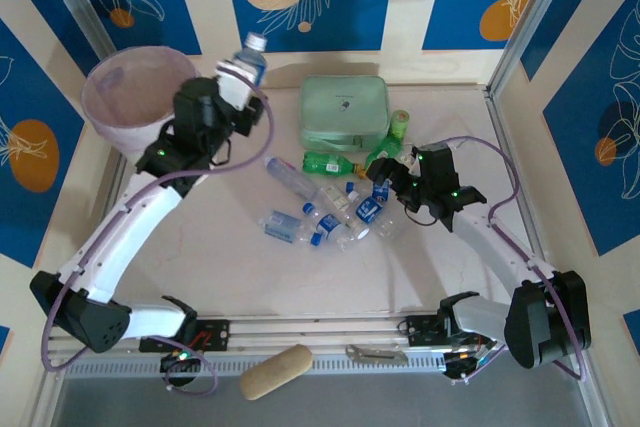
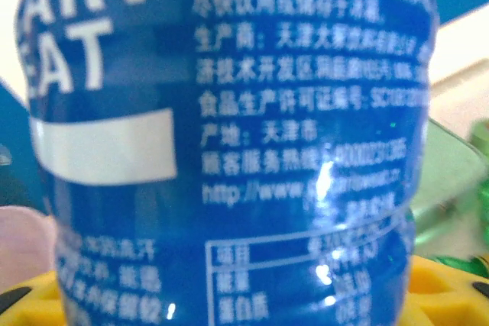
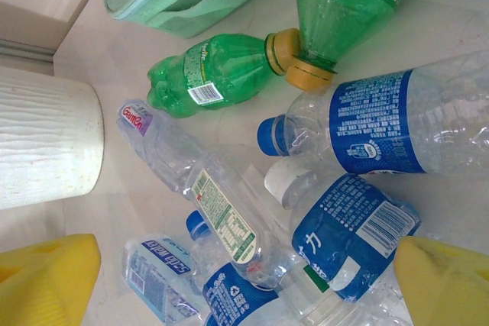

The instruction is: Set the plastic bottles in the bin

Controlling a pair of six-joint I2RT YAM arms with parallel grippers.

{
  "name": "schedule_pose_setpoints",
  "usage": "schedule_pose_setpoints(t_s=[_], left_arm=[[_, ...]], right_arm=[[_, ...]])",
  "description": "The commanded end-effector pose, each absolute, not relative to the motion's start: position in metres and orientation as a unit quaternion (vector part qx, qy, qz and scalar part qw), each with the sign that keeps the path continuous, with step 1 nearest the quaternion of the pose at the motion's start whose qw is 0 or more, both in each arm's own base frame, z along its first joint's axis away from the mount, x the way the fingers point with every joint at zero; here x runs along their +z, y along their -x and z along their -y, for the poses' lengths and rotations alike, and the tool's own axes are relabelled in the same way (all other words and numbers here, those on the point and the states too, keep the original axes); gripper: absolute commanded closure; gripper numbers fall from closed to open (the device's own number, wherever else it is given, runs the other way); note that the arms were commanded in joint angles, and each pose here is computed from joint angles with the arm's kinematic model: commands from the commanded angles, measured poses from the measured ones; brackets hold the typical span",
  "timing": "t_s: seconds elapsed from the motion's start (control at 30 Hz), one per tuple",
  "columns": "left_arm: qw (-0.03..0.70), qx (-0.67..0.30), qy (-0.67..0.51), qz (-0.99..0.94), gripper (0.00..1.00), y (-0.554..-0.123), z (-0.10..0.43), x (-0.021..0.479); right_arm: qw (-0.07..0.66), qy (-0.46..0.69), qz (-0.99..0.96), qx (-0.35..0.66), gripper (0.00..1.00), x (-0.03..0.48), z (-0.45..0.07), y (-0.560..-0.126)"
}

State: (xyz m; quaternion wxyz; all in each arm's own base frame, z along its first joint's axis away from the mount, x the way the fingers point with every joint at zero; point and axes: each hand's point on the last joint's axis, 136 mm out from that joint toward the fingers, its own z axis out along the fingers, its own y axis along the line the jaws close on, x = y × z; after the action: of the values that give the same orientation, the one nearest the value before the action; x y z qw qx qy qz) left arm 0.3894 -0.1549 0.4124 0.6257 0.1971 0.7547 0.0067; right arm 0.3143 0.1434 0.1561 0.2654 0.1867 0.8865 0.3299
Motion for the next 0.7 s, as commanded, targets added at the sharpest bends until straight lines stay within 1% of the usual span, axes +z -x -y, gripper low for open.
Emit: schedule_pose_setpoints(t_s=[0.0, 0.13, 0.23, 0.4, 0.53, 0.67], left_arm=[[0.655, 0.026, -0.153, -0.739, 0.52, -0.406, 0.113, 0.45], [0.652, 0.047, -0.09, -0.751, 0.52, -0.43, 0.06, 0.46], [0.638, 0.058, -0.054, -0.766, 0.52, -0.448, 0.028, 0.454], [0.611, 0.05, 0.021, -0.79, 0.52, -0.47, -0.022, 0.428], [0.585, 0.037, 0.091, -0.805, 0.54, -0.479, -0.064, 0.401], [0.562, 0.042, 0.115, -0.818, 0.54, -0.484, -0.085, 0.379]], right_arm=[[0.282, -0.171, -0.883, 0.334, 0.01, 0.169, -0.148, -0.32], [0.282, -0.169, -0.884, 0.333, 0.01, 0.169, -0.148, -0.32], [0.284, -0.167, -0.884, 0.331, 0.01, 0.17, -0.147, -0.32], [0.29, -0.167, -0.884, 0.328, 0.01, 0.174, -0.145, -0.318], [0.297, -0.164, -0.883, 0.326, 0.01, 0.178, -0.142, -0.316], [0.3, -0.164, -0.882, 0.325, 0.01, 0.179, -0.141, -0.315]])
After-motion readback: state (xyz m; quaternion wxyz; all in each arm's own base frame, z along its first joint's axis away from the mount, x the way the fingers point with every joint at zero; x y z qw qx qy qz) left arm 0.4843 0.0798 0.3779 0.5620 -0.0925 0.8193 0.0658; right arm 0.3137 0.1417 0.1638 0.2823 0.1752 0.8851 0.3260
